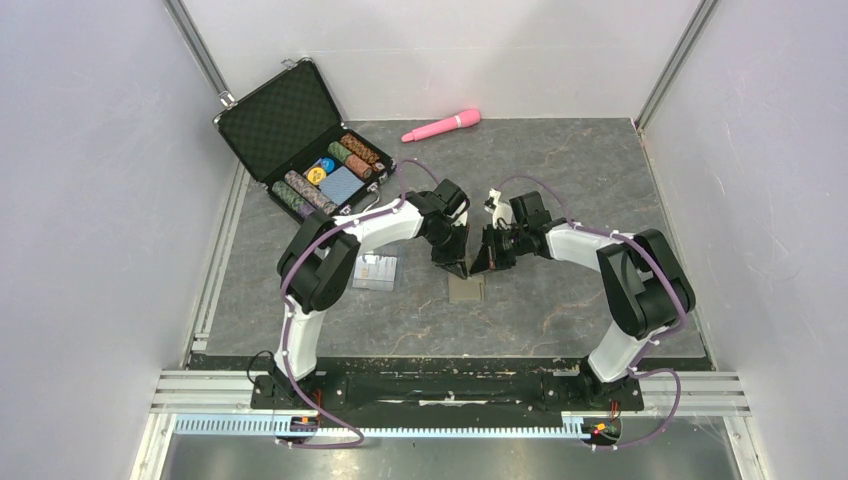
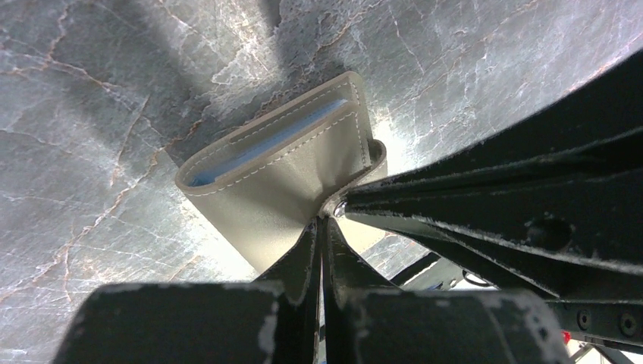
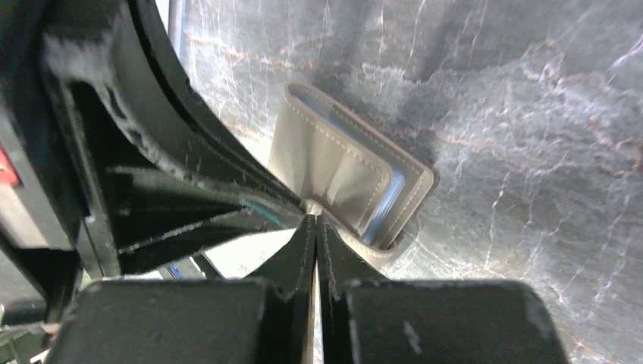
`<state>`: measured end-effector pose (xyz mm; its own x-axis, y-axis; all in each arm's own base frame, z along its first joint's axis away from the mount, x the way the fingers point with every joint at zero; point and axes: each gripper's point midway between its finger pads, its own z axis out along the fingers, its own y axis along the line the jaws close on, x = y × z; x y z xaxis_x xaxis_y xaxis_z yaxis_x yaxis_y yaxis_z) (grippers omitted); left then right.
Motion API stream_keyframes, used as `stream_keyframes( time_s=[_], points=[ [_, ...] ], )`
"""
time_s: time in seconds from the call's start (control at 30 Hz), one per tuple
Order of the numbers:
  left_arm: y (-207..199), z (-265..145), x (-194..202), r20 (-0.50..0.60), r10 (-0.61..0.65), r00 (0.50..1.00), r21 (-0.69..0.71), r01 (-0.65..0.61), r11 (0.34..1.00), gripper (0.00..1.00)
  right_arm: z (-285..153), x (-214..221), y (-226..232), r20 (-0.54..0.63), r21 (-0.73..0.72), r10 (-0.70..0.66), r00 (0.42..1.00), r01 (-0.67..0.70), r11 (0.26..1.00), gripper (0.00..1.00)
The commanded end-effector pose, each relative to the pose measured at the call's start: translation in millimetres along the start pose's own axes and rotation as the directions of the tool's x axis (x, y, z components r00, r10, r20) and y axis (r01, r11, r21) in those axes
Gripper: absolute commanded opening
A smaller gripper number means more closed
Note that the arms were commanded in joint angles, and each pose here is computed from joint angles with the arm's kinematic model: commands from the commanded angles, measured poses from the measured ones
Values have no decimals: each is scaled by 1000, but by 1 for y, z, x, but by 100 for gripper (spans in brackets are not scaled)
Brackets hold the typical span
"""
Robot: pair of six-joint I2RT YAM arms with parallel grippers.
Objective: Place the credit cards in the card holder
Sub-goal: Close the card holder at the center of the board.
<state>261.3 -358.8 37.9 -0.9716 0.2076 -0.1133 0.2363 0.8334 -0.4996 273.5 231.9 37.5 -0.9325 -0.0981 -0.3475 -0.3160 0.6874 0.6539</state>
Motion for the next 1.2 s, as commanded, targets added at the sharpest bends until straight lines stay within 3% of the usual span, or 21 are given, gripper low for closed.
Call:
stream_keyframes(
  time_s=[0.0,0.37,1.17],
  points=[
    [-10,-21,-4,40,46,998,17,-47,999,2,4,-32,1,65,27,-23,998,21,999,0],
    [-18,-28,-9,74,46,996,50,-50,998,2,14,-8,-29,-13,125,33,999,-31,992,0],
    [0,-11,-6,54,34,998,1,-34,999,2,10,-4,-19,-10,77,0,1000,0,997,0]
  ],
)
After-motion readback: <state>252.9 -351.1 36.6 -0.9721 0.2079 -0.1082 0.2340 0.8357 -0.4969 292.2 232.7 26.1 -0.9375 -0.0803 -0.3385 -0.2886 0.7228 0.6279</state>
